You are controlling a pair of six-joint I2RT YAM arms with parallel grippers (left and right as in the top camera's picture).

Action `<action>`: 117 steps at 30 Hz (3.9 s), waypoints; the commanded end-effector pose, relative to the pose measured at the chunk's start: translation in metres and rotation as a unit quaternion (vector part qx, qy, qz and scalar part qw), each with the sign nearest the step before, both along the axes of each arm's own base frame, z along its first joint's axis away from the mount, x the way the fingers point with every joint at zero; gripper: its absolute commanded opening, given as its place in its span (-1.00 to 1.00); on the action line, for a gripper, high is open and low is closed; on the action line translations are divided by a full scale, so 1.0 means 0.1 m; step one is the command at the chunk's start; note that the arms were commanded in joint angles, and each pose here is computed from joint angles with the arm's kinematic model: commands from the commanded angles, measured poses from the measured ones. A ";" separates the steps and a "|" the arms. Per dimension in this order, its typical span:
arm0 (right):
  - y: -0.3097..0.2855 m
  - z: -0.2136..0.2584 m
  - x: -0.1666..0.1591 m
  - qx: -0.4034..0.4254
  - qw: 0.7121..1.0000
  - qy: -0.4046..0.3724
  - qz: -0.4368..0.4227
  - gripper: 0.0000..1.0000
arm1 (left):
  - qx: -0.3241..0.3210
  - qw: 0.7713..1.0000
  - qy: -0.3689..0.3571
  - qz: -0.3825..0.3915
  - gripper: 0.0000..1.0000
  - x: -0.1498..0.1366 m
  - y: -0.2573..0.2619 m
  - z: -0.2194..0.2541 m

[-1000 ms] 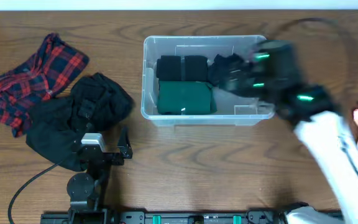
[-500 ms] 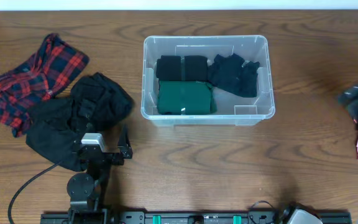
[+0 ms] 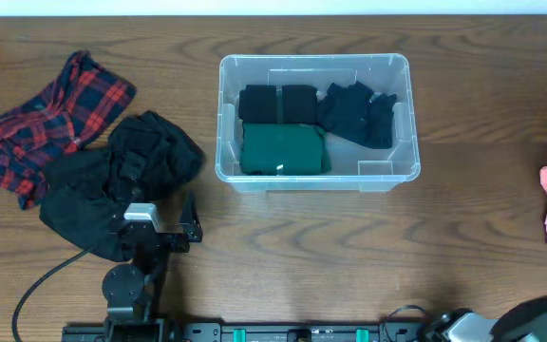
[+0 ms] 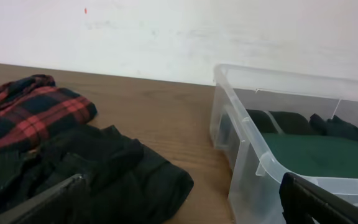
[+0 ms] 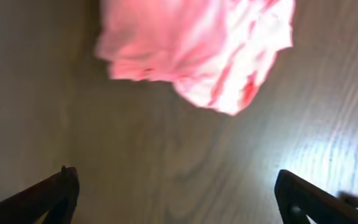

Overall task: Pack container
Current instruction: 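Move the right gripper to the pink garment and grasp it, then lift the pink garment and carry it over the bin with the right gripper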

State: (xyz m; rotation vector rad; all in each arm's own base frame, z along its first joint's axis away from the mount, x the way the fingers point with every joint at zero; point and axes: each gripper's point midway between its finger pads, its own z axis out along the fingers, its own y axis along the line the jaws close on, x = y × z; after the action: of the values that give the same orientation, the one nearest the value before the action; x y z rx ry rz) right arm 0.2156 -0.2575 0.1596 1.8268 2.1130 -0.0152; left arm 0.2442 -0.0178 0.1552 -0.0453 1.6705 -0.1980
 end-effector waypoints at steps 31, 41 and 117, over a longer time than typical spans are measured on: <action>-0.50 -1.38 -0.26 -0.045 0.999 -0.008 -0.014 0.77 | -0.002 1.000 0.025 -0.006 0.96 -0.01 -0.02 -0.16; -0.60 -1.56 -0.14 -0.047 0.999 -0.024 -0.005 0.66 | -0.002 1.000 0.025 -0.006 0.96 -0.01 -0.02 -0.16; 4.12 1.84 1.20 -0.018 0.617 -0.412 0.671 -0.97 | -0.002 1.000 0.025 -0.006 0.96 -0.01 -0.02 -0.16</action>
State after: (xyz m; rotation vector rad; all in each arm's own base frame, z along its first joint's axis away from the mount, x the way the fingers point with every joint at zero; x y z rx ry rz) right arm 0.3425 0.1421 0.3283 -0.1789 2.0883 0.9194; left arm 0.2442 -0.0179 0.1552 -0.0450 1.6705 -0.1983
